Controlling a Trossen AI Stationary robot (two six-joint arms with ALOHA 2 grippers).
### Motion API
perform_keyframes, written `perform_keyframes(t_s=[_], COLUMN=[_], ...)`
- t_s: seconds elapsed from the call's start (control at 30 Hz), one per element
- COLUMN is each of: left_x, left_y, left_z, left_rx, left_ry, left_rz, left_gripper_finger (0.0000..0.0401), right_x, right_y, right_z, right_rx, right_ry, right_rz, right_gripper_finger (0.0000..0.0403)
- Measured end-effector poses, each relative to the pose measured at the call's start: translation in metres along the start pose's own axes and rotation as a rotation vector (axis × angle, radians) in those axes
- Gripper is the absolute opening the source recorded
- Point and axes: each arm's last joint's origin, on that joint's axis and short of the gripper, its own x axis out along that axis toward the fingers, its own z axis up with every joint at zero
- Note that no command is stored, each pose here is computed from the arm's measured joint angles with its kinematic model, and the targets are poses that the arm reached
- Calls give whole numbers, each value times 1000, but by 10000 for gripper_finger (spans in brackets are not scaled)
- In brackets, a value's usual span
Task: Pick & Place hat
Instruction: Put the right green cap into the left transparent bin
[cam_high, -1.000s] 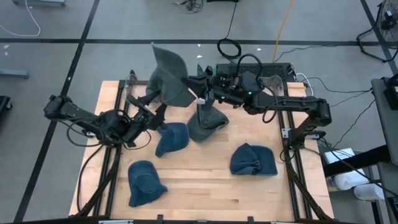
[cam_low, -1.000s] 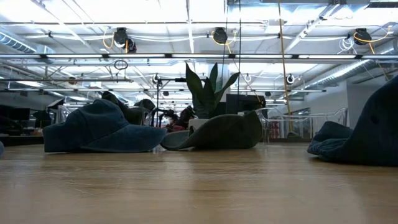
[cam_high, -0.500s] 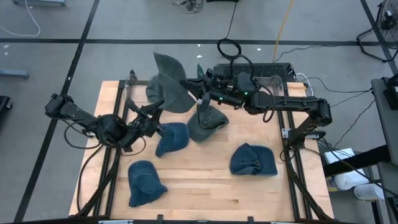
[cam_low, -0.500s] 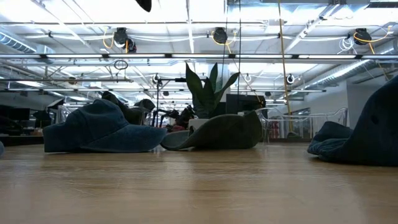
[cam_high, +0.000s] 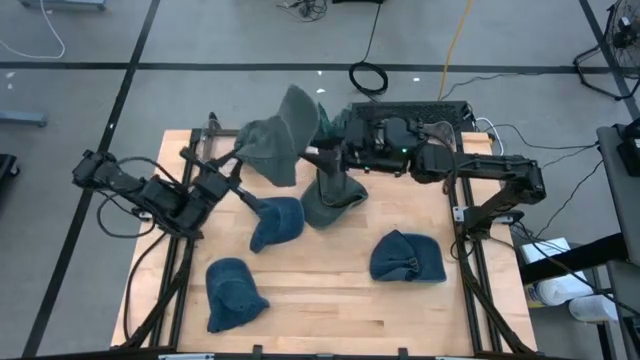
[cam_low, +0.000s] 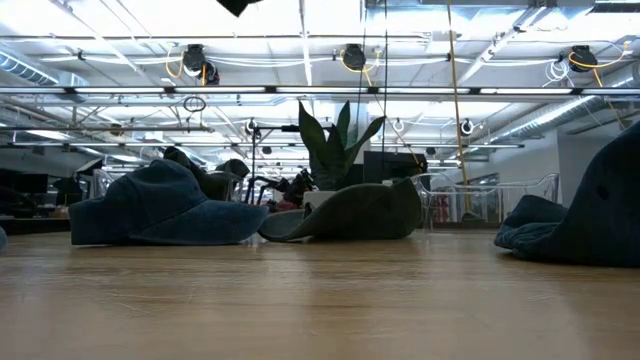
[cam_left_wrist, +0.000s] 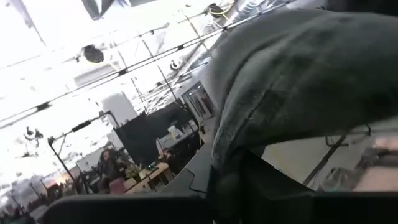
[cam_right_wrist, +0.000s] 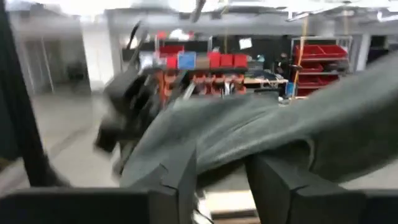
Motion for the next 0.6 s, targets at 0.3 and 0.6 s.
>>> perform_keyframes(t_s=[0.3, 0.6], left_x=[22, 52], left_y=[29, 40], left_z=[19, 9], left_rx=[-165, 0], left_ry=[102, 153], left_rz=[123, 260], left_gripper_finger=[38, 38], right_x=[-30, -56], right_y=[32, 48], right_z=[27, 49], right_rx=[-285, -277], right_ry=[-60, -139], right_rz=[94, 145], right_gripper_finger=[131, 130])
